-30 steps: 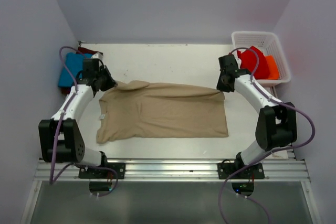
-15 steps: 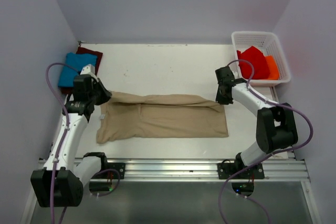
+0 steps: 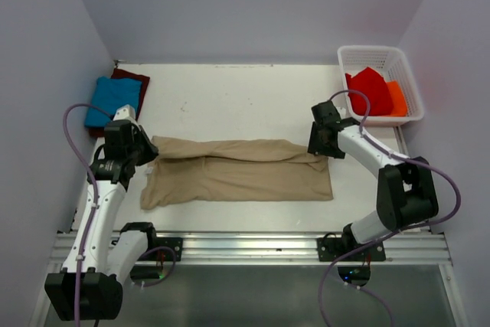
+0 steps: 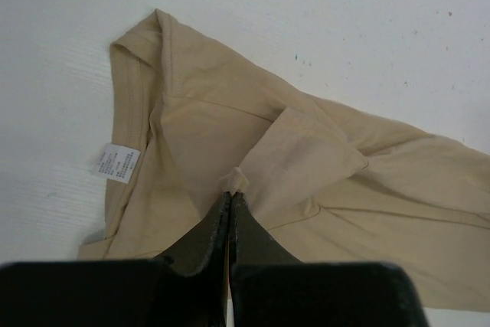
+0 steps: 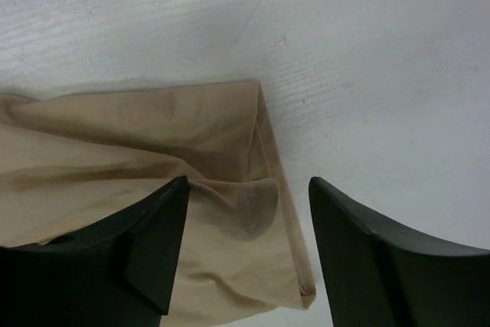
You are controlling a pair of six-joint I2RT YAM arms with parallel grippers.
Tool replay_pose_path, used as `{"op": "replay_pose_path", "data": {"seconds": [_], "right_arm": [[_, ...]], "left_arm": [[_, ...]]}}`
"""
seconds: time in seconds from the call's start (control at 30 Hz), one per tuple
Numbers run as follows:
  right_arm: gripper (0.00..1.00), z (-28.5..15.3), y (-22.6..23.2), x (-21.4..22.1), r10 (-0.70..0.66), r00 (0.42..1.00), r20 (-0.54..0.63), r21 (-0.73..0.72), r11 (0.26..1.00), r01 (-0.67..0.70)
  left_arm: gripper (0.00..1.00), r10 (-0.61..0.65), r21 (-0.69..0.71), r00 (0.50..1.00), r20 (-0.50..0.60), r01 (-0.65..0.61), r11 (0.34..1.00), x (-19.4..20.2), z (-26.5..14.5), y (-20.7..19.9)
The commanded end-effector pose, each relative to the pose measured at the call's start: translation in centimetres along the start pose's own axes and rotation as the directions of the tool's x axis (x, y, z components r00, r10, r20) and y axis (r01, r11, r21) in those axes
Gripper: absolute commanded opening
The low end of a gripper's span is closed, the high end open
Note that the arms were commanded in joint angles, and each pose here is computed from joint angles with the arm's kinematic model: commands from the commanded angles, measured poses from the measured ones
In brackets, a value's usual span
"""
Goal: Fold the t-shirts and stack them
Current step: Fold the tshirt
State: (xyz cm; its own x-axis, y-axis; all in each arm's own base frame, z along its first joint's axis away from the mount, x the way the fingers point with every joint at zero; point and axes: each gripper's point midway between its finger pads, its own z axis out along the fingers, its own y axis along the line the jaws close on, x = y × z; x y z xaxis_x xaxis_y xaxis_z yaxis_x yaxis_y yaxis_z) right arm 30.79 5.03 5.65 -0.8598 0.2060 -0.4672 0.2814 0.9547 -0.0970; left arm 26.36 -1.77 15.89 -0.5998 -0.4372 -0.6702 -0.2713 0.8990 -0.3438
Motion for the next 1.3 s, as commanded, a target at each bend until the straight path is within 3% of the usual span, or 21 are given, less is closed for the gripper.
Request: {"op": "replay_pose_path", "data": {"seconds": [0.0, 0.03, 0.17, 0.3, 0.57, 0.8, 1.07, 1.27], "right_arm": [[0.70, -2.6, -0.9, -0.5, 0.012, 0.998, 0.059, 0.021, 1.000, -0.013], [0.78, -3.0, -1.1, -0.3, 0.021, 0.998, 0.060, 0.019, 1.000, -0.023], [0.80, -4.3, -0.5, -0.2, 0.060, 0.995, 0.082, -0.053, 0.997, -0.056], [0.76, -3.4, -1.0, 0.1, 0.083, 0.992, 0.094, -0.020, 0.996, -0.082], [0.55, -0.7, -0.7, 0.7, 0.190, 0.980, 0.055, 0.043, 0.980, -0.192], [0.57, -3.1, -0.8, -1.2, 0.253, 0.959, 0.130, -0.017, 0.967, -0.253], [0.62, -4.7, -0.9, -0.8, 0.270, 0.956, 0.116, -0.053, 0.963, -0.266], [0.57, -3.4, -1.3, 1.7, 0.307, 0.951, 0.048, -0.022, 0.952, -0.306]], "left_arm": [[0.00, 0.018, -0.015, 0.999, 0.035, -0.018, 1.000, -0.6, -1.2, 0.3], [0.00, 0.019, -0.016, 0.999, 0.037, -0.018, 1.000, -0.6, -1.2, 0.4], [0.00, 0.018, -0.018, 0.999, 0.029, -0.018, 1.000, -0.2, -1.1, 0.5], [0.00, 0.022, -0.009, 1.000, 0.015, -0.022, 1.000, 0.2, -1.0, 0.5], [0.00, 0.041, -0.019, 0.997, 0.064, -0.040, 0.999, -1.2, -3.3, 0.3], [0.00, 0.039, -0.010, 0.997, 0.065, -0.038, 0.999, -1.0, -4.4, 0.2], [0.00, 0.037, -0.007, 0.997, 0.072, -0.037, 0.999, -0.8, -5.3, 0.2], [0.00, 0.041, -0.010, 0.996, 0.073, -0.040, 0.999, -0.7, -6.2, 0.1]]}}
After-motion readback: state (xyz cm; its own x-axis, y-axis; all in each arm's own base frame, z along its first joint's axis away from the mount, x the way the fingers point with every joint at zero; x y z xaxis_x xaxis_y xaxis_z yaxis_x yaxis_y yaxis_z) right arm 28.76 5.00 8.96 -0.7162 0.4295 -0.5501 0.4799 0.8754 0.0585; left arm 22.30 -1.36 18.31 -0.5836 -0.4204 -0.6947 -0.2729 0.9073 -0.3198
